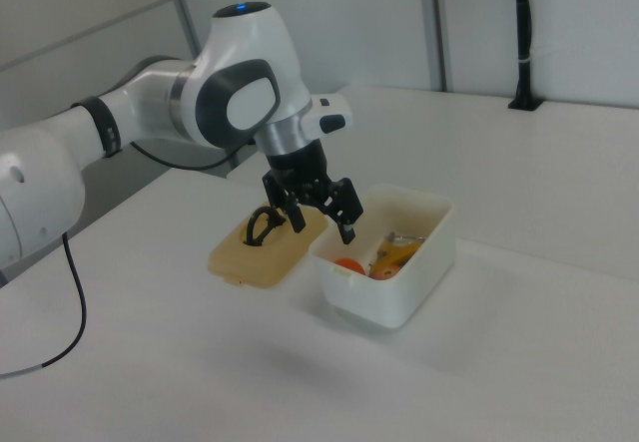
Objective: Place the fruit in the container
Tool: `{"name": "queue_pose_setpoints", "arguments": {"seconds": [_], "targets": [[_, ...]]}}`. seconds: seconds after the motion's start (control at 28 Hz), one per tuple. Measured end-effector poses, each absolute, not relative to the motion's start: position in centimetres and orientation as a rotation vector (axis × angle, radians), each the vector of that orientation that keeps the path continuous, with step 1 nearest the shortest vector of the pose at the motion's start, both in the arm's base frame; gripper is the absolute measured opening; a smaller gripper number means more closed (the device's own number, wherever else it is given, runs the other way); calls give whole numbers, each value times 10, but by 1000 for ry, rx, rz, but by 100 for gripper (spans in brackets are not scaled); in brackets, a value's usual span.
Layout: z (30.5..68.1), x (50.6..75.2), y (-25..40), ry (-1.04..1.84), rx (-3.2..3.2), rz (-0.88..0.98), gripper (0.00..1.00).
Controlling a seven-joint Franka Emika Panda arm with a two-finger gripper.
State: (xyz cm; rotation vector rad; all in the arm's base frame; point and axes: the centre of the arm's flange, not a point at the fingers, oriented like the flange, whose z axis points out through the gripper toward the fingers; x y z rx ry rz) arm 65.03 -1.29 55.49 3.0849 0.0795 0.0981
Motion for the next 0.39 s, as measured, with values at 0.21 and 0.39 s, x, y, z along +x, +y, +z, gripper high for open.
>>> {"name": "queue_pose_setpoints", "arguments": {"seconds": [0.21, 0.39], "targets": [[554, 645, -30, 64, 3087, 60, 100], [547, 645, -30, 68, 3088, 39, 100]]}}
